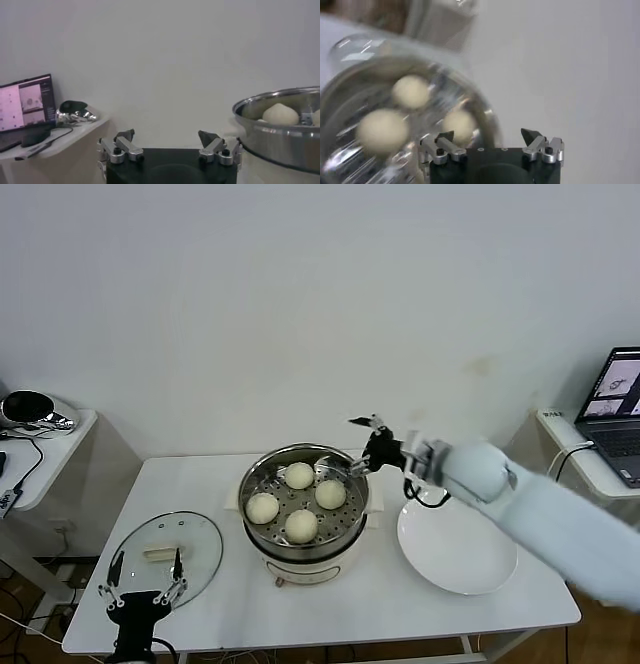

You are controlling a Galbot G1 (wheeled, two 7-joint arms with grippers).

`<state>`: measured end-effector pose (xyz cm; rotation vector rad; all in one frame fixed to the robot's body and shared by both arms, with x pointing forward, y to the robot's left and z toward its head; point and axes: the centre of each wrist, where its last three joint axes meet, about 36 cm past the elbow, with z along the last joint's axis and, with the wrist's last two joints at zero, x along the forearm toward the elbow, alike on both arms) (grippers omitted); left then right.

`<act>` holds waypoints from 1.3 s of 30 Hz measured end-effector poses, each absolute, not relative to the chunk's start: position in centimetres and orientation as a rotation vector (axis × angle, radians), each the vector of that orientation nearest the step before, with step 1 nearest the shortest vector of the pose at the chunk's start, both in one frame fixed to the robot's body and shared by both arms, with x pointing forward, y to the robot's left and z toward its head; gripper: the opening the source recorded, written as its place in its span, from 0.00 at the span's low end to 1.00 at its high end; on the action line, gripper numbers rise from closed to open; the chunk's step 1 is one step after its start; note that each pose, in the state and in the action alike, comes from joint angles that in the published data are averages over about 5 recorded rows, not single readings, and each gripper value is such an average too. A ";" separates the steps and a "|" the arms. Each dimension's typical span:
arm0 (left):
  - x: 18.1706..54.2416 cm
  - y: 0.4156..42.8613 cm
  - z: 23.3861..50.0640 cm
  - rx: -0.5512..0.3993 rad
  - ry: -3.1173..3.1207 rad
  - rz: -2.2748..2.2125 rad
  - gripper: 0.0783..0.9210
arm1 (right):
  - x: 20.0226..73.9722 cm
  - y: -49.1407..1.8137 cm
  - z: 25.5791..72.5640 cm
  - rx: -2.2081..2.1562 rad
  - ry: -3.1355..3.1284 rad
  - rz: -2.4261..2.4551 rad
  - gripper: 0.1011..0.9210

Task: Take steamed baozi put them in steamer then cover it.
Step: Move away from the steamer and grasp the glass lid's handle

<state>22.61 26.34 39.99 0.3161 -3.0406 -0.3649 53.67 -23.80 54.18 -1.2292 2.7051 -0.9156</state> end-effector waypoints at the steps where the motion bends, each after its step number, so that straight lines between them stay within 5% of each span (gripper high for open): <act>1: 22.6 26.3 39.8 0.320 -3.036 -0.377 0.88 | 53.1 -24.1 53.5 -1.185 2.702 -0.861 0.88; 10: 22.1 28.6 37.4 0.290 -2.908 -0.837 0.88 | 46.3 -28.8 46.1 -0.724 2.814 -0.406 0.88; 22: 22.3 36.1 34.1 0.049 -2.379 -1.832 0.88 | 32.8 -39.5 40.6 0.034 3.060 -0.293 0.88; 39: 29.3 41.4 29.6 -0.142 -1.972 -2.241 0.88 | 26.7 -41.0 38.7 0.372 3.091 -0.282 0.88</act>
